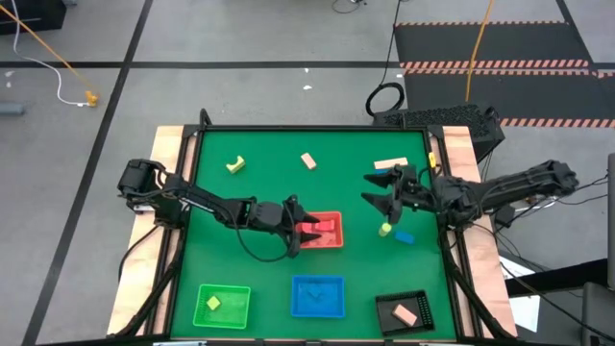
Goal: Sort & place blocks by color
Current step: Put the bottom green block into the green bin
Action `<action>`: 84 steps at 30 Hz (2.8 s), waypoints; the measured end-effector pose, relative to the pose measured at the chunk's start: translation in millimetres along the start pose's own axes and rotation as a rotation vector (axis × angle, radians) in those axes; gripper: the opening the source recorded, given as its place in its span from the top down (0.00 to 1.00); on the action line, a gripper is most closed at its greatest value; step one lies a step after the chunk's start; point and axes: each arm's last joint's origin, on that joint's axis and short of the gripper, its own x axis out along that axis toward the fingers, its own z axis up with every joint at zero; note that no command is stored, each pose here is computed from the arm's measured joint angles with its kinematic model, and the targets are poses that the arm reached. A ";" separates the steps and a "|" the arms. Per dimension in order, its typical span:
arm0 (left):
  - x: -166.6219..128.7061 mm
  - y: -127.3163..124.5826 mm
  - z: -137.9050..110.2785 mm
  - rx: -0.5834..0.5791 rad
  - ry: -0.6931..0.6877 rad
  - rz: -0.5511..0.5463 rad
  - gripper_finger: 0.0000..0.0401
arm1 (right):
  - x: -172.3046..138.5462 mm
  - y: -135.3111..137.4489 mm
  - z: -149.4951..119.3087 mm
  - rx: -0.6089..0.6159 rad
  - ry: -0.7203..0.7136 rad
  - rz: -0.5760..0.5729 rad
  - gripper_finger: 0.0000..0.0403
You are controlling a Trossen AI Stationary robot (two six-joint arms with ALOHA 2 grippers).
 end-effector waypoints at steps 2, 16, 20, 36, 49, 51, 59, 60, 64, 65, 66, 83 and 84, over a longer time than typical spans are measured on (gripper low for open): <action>0.0 -0.5 1.8 -0.002 -0.018 -0.005 0.44 | 0.0 3.1 12.5 -0.071 -0.041 0.003 0.21; -1.9 -15.8 2.2 0.047 -0.052 -0.072 0.47 | -13.8 24.6 78.9 -0.118 -0.523 0.119 0.21; -2.1 -17.1 1.8 0.054 -0.051 -0.075 0.47 | -9.2 25.0 69.7 -0.179 -0.413 0.180 0.21; -1.8 -16.0 0.9 0.081 -0.040 -0.069 0.48 | -16.5 -29.0 -23.6 -0.098 0.441 -0.519 0.21; -0.7 -7.4 3.3 0.086 -0.045 -0.043 0.48 | -16.2 -33.9 -69.8 0.179 0.888 -0.632 0.21; -0.7 -7.4 3.1 0.091 -0.042 -0.043 0.48 | -14.4 -33.4 -76.9 0.183 0.934 -0.647 0.21; -0.7 -7.3 2.8 0.094 -0.039 -0.042 0.48 | -12.0 -27.1 -100.0 0.157 1.061 -0.666 0.21; -0.7 -7.4 2.8 0.094 -0.039 -0.042 0.48 | -11.8 -26.6 -102.5 0.148 1.071 -0.668 0.21; -0.7 -7.4 2.8 0.102 -0.039 -0.042 0.48 | -11.5 -25.8 -109.0 0.120 1.096 -0.681 0.26; -0.7 -7.4 2.8 0.102 -0.039 -0.042 0.48 | -11.5 -25.6 -110.0 0.117 1.100 -0.682 0.29; -0.7 -7.4 2.9 0.102 -0.040 -0.042 0.48 | -11.5 -25.5 -111.1 0.115 1.104 -0.685 0.32; -0.8 -8.1 2.6 0.088 -0.039 -0.044 0.48 | 1.6 -18.2 -106.8 0.162 0.942 -0.605 0.73; -0.8 -8.4 2.6 0.088 -0.039 -0.045 0.48 | 3.5 -16.9 -104.1 0.152 0.903 -0.585 0.73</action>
